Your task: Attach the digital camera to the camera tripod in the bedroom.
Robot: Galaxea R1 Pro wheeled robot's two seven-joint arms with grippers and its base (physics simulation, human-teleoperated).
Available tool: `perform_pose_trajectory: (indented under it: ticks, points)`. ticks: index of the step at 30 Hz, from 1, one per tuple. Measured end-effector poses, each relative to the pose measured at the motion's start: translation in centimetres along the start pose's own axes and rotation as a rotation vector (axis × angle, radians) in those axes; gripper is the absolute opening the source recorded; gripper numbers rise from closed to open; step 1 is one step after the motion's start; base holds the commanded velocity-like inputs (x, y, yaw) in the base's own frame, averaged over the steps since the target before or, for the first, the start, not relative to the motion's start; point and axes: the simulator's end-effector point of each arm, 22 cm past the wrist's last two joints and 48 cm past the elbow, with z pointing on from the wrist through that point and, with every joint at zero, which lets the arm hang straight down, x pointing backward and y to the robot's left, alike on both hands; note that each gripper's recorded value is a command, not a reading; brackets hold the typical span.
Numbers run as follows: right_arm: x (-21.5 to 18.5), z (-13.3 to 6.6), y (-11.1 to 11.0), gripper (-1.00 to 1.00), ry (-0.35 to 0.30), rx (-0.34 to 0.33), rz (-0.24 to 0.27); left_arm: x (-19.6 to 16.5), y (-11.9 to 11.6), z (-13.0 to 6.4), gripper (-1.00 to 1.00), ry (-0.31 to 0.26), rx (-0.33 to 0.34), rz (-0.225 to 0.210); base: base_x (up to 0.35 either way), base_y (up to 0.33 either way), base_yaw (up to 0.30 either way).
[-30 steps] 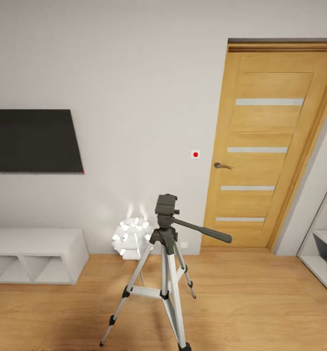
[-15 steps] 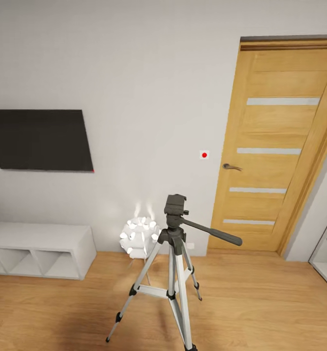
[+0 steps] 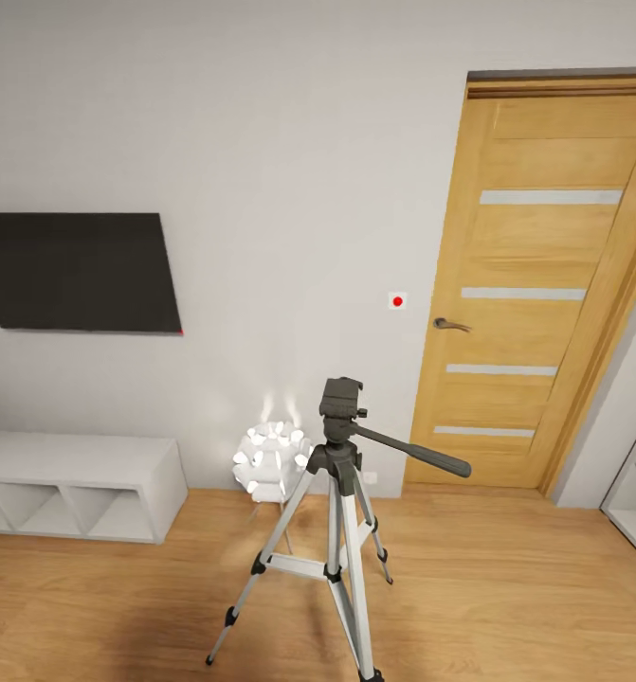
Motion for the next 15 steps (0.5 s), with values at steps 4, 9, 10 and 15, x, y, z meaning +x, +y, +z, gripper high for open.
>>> perform_pose_trajectory:
  ticks: [4, 9, 10, 15]
  points:
    - [0.02, 0.00, -0.01, 1.00, 0.000, 0.000, 0.000, 0.03, -0.05, 0.00, -1.00, 0.000, 0.001, 0.000, 0.000, 0.000, 0.000]
    - [-0.07, 0.00, -0.02, 1.00, -0.003, 0.001, -0.002, 0.02, -0.03, 0.00, -1.00, 0.000, 0.000, 0.001, 0.000, 0.000, 0.000]
    - [-0.09, 0.00, -0.04, 1.00, -0.004, 0.002, -0.002, 0.02, -0.04, 0.00, -1.00, 0.000, 0.000, 0.001, 0.000, 0.000, 0.000]
    - [-0.13, -0.01, -0.17, 1.00, -0.003, 0.004, -0.004, 0.04, -0.07, 0.00, -1.00, 0.001, 0.001, 0.002, 0.000, 0.000, 0.000]
